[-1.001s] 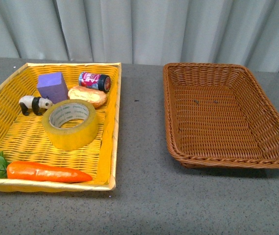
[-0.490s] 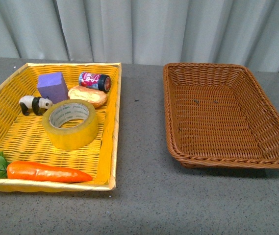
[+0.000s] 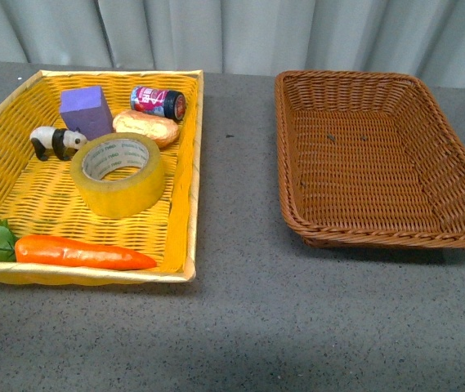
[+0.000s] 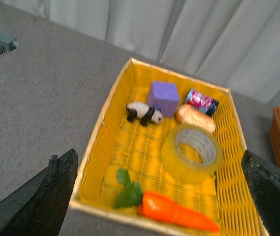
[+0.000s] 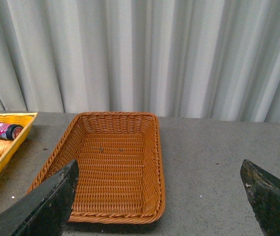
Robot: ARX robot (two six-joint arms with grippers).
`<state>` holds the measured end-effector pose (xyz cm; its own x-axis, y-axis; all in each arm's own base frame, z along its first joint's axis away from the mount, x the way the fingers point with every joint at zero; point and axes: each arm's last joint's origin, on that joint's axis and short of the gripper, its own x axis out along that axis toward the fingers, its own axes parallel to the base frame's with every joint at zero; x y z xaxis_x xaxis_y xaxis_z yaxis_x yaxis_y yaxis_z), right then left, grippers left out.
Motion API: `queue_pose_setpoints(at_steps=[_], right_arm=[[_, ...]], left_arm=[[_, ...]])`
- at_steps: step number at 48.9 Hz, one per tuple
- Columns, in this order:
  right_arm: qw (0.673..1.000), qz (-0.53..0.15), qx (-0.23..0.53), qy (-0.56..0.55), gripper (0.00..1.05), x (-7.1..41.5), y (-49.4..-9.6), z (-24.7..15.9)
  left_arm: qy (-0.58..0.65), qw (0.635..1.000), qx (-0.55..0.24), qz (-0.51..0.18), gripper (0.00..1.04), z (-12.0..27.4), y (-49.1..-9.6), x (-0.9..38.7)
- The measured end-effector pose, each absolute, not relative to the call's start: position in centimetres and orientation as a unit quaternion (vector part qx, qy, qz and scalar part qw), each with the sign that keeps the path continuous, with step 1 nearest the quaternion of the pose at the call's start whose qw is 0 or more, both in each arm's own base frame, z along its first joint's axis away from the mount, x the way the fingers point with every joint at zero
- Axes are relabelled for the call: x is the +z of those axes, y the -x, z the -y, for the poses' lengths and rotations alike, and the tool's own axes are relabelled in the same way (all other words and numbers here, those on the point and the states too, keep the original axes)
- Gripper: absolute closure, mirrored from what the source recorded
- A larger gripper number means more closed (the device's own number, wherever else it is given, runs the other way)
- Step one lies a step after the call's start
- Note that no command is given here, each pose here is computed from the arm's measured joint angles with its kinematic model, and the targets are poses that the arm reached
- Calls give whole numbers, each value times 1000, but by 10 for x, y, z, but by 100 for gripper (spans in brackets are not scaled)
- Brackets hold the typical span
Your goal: Move tape to another basket
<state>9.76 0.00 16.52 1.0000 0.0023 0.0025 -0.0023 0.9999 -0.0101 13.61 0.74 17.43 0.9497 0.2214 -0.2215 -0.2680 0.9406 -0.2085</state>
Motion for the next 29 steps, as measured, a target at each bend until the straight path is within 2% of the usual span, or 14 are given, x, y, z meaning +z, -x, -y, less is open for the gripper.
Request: queue_pose_setpoints(at_steps=[3, 9, 17, 29], right_arm=[[1000, 1, 1, 5, 9, 165, -98, 0], [1000, 1, 1, 5, 9, 165, -98, 0], [1000, 1, 1, 5, 9, 165, -98, 0], [1000, 1, 1, 5, 9, 165, -98, 0]], left_arm=[[139, 978, 123, -90, 7, -13, -154, 181], [165, 972, 107, -125, 7, -18, -192, 182], [188, 954, 91, -217, 7, -19, -246, 161], [182, 935, 91, -290, 7, -22, -307, 130]])
